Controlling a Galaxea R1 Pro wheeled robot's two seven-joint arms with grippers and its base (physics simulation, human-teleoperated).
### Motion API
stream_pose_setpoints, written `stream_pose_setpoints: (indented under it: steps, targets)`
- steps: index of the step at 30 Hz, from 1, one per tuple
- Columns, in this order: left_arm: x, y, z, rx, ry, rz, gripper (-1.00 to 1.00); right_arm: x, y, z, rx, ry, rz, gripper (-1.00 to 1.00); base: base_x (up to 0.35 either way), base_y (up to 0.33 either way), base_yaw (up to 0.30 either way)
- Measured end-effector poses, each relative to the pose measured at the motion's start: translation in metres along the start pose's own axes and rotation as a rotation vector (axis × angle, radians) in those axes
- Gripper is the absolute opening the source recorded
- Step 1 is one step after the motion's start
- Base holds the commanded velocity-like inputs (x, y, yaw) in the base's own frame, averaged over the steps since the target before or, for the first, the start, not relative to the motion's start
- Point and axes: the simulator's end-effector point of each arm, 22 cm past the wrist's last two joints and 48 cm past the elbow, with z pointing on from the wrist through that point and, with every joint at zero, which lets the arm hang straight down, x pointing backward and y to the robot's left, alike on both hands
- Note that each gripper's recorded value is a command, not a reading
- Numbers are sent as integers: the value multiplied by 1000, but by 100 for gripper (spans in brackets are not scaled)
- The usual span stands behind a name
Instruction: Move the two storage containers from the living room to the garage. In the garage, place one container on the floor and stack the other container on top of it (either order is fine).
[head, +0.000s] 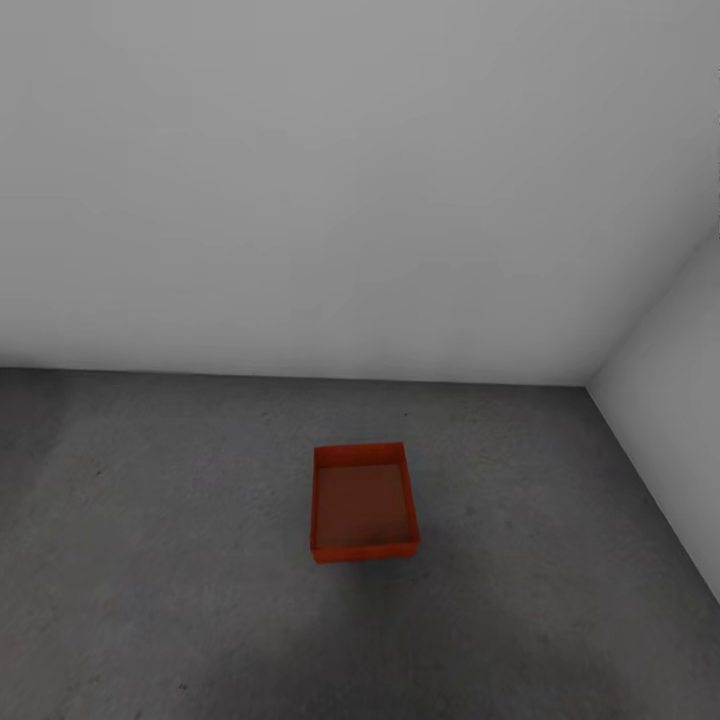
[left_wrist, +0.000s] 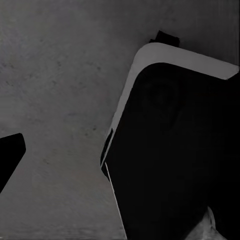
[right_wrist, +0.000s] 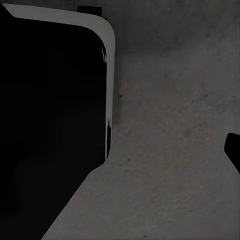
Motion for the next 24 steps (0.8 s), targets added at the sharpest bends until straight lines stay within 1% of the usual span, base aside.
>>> stream_pose_setpoints:
  steps: [1, 4, 8, 11, 14, 18, 19, 20, 24]
  targets:
    - [13, -8, -1, 32, 16, 3, 100, -1, 0, 0, 0, -2, 1, 100, 0, 0, -4]
    - [29, -18, -3, 83, 39, 5, 100, -2, 3, -1, -11, -5, 2, 100, 0, 0, -35]
    - [38, -22, -4, 105, 49, 7, 100, -3, 9, -1, -42, -7, 3, 100, 0, 0, -57]
    - [50, -19, -5, 105, 57, 9, 100, 5, 14, -3, -63, 3, 2, 100, 0, 0, -65]
    - [54, -17, -5, 105, 56, 9, 100, 16, 17, -4, -73, 12, -1, 100, 0, 0, -67]
    - [50, -8, -5, 94, 48, 6, 100, 19, 17, -5, -75, 10, 0, 100, 0, 0, -56]
    - [49, 2, -3, 81, 45, 4, 100, 20, 17, -5, -74, 10, 1, 100, 0, 0, -14]
    - [48, 6, -3, 75, 43, 3, 100, 19, 16, -5, -74, 8, 2, 100, 0, 0, -11]
    - [44, 11, -3, 71, 36, 3, 100, 16, 17, -6, -74, 1, 4, 100, 0, 0, -4]
